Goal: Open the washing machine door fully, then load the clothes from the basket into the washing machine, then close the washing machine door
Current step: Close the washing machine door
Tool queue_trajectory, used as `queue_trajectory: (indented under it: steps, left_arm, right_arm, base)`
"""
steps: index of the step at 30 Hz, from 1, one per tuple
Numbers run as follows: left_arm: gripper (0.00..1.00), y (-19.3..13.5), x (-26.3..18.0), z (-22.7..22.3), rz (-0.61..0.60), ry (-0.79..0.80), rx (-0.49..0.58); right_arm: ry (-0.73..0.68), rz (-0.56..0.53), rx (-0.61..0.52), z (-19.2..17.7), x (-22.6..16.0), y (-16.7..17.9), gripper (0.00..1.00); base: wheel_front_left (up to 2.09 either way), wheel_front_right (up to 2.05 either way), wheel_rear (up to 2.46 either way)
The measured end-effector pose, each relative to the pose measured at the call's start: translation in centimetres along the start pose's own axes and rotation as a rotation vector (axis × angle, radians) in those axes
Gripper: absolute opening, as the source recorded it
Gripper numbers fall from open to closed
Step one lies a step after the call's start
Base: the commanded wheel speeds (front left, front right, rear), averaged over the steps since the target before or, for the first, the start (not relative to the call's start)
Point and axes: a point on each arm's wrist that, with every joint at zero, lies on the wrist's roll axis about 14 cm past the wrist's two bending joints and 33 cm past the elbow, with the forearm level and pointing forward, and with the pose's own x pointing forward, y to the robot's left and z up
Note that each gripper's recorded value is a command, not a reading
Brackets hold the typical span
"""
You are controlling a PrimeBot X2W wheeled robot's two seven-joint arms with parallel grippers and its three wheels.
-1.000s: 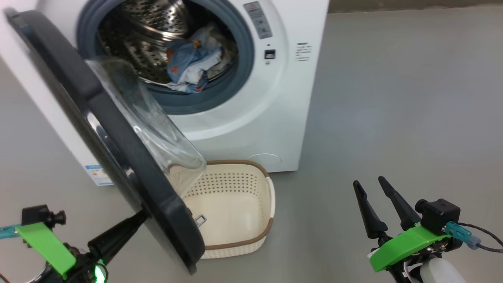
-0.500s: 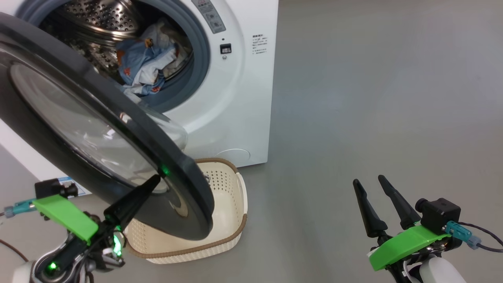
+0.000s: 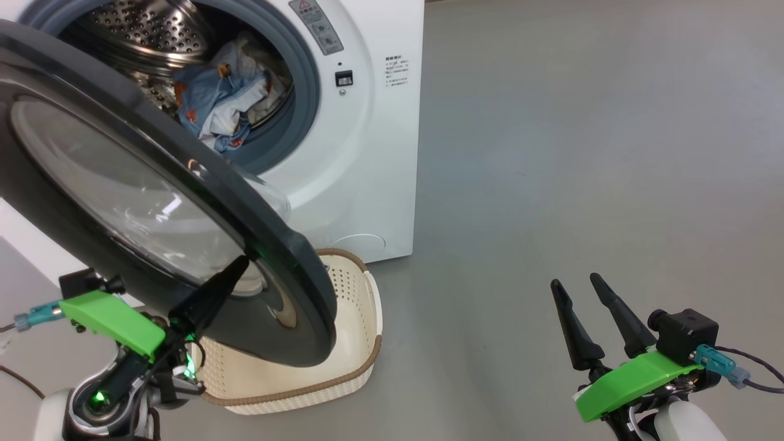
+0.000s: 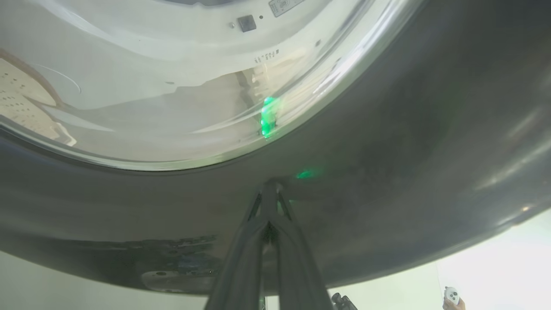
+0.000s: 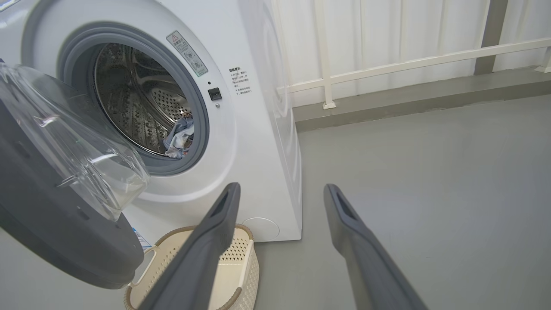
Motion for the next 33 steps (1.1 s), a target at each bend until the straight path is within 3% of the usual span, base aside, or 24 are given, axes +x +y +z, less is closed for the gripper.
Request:
queue_trajectory:
  steps: [14, 15, 16, 17, 18, 22, 33]
  left_arm:
    - [0.0, -0.4, -1.4, 1.2, 0.001, -0.056, 0.032]
    - [0.15, -0.5, -1.7, 1.7, 0.005, -0.079, 0.05]
    - [0.46, -0.5, -1.9, 2.0, 0.007, -0.088, 0.058]
    - [0.93, -0.5, -2.1, 2.3, 0.01, -0.1, 0.069]
    - [1.0, -0.6, -2.3, 2.6, 0.012, -0.114, 0.08]
    - [1.0, -0.8, -3.2, 3.8, 0.027, -0.177, 0.137]
    - [1.0, -1.1, -5.3, 5.4, 0.117, -0.373, 0.463]
  right_arm:
    - [0.007, 0.044, 0.008, -0.4, 1.0, 1.5, 1.0]
    - [0.008, 0.046, 0.009, -0.4, 1.1, 1.6, 1.0]
    - [0.008, 0.046, 0.01, -0.4, 1.2, 1.6, 1.0]
    - [0.008, 0.046, 0.01, -0.5, 1.2, 1.6, 1.0]
    - [0.009, 0.046, 0.011, -0.5, 1.3, 1.6, 1.0]
    - [0.007, 0.046, 0.012, -0.5, 1.4, 1.6, 1.0]
    - [-0.002, 0.033, 0.011, -0.1, 1.1, 1.2, 1.0]
  base:
    - [0.0, 0.0, 0.0]
    - [0.0, 0.0, 0.0]
    - [0.0, 0.0, 0.0]
    - [0.0, 0.0, 0.0]
    - [0.0, 0.0, 0.0]
    - [0.0, 0.0, 0.0]
    - [0.0, 0.0, 0.0]
